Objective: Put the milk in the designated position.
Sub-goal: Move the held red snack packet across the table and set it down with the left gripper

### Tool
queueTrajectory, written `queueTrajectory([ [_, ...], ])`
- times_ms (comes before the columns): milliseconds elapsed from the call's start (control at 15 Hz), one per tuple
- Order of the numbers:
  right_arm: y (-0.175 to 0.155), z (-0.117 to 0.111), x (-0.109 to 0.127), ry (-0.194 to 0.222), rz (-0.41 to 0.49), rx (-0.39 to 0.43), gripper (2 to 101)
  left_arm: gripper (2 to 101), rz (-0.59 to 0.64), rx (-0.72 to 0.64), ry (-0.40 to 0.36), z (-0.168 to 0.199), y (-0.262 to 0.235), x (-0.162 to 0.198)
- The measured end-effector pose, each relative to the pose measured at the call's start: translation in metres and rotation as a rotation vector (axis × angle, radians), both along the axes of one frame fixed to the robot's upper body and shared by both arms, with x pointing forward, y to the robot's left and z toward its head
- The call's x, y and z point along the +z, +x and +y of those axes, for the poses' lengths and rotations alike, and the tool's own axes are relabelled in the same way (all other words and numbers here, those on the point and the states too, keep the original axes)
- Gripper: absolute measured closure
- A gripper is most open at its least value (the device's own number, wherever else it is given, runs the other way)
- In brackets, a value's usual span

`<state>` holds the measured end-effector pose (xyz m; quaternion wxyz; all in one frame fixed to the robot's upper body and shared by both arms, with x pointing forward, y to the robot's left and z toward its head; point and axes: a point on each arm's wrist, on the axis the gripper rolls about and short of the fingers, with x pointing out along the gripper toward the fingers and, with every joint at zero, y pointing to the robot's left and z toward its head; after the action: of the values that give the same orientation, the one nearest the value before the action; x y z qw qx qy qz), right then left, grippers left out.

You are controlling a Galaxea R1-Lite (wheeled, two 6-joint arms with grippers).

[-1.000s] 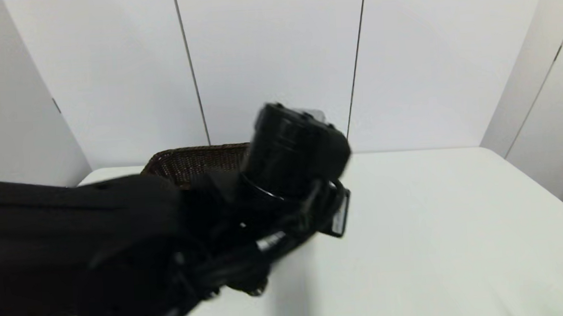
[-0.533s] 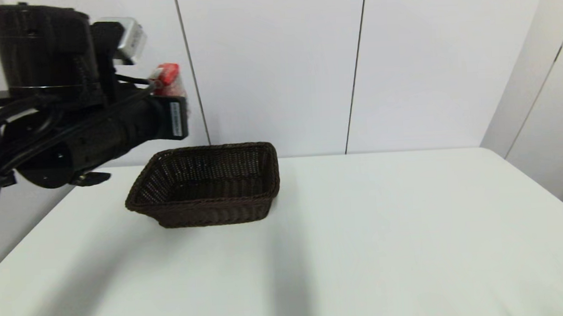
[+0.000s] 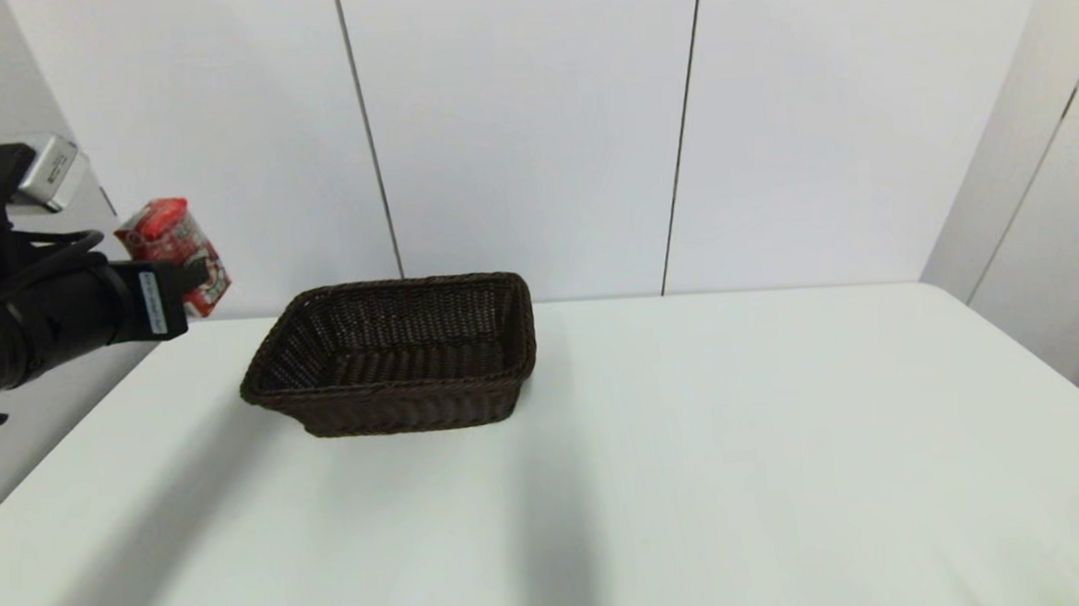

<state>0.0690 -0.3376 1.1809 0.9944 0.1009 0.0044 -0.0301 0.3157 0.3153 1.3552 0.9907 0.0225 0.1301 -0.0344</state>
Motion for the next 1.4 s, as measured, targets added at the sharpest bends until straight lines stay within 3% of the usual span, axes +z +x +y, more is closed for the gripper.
queueTrajectory([
  [600,0.000,0.000,0.000,0.000,0.000,0.000,4.3,80.9,0.012,0.000,-0.070,0.051,0.025,-0.060],
  [1067,0.000,0.000,0.000,0.000,0.000,0.000,4.3,80.9,-0.073,0.028,-0.037,0.080,0.065,-0.099],
  [1400,0.000,0.000,0.000,0.000,0.000,0.000,4.3,80.9,-0.005,-0.045,-0.061,0.085,0.078,-0.135],
])
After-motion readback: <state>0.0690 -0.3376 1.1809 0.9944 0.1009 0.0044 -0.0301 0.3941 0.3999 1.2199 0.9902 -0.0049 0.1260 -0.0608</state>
